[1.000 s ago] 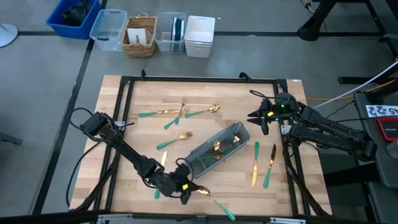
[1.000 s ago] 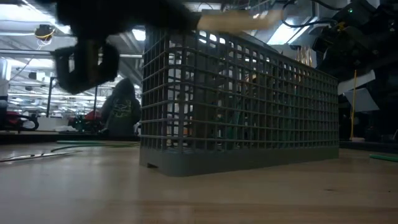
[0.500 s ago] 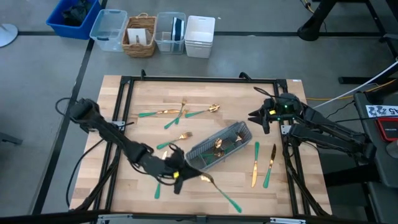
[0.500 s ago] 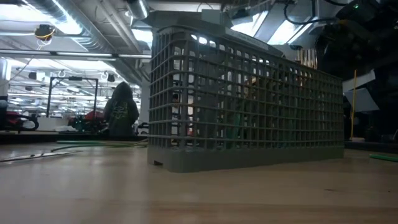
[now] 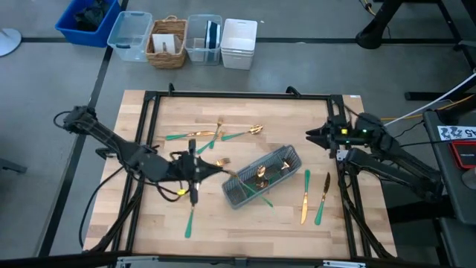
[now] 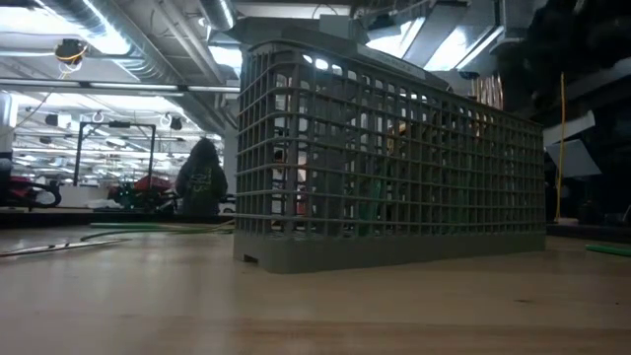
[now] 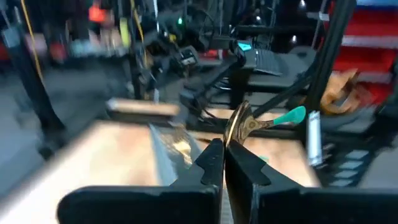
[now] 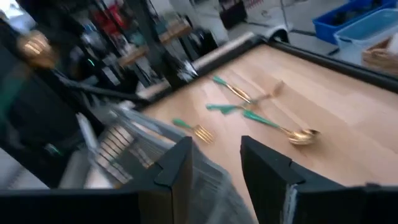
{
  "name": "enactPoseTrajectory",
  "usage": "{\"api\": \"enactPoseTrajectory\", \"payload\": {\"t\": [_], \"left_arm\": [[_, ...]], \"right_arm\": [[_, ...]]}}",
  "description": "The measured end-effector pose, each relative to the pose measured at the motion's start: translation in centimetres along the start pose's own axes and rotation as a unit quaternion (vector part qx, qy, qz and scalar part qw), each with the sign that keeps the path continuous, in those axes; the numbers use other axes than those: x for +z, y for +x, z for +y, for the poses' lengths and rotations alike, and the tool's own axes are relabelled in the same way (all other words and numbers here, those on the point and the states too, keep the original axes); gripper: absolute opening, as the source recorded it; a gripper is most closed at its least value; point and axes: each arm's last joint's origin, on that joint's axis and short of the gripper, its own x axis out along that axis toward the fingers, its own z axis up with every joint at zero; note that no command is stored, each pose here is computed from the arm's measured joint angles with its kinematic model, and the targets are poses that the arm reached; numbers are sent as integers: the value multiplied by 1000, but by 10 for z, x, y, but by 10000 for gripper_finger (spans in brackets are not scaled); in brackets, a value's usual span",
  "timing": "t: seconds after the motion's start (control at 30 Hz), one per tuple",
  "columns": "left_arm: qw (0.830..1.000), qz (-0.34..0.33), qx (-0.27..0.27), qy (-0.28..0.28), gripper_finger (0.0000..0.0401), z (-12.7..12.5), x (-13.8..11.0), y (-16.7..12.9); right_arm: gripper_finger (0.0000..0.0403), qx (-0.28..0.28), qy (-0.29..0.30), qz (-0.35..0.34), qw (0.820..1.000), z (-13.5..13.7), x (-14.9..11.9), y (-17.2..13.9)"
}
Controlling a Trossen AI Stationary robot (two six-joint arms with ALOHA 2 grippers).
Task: Sort silverware
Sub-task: Put the gold spoon into the gray silverware organizer
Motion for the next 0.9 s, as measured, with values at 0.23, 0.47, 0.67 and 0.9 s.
{"api": "enactPoseTrajectory", "payload": {"t": [0.23,0.47,0.67,0.9], "left_arm": [[981,36,27,188,0,18,-4,5],[965,86,23,245,0,26,-14,8],[960,106,10,259,0,24,-20,10],[931,147,-18,334,0,10,-43,30]], "right_arm": [[136,24,93,-41,994,14,12,-16],[136,27,118,-45,992,15,14,-18],[136,22,118,-48,992,15,14,-18],[136,15,156,-53,986,15,14,-18]]}}
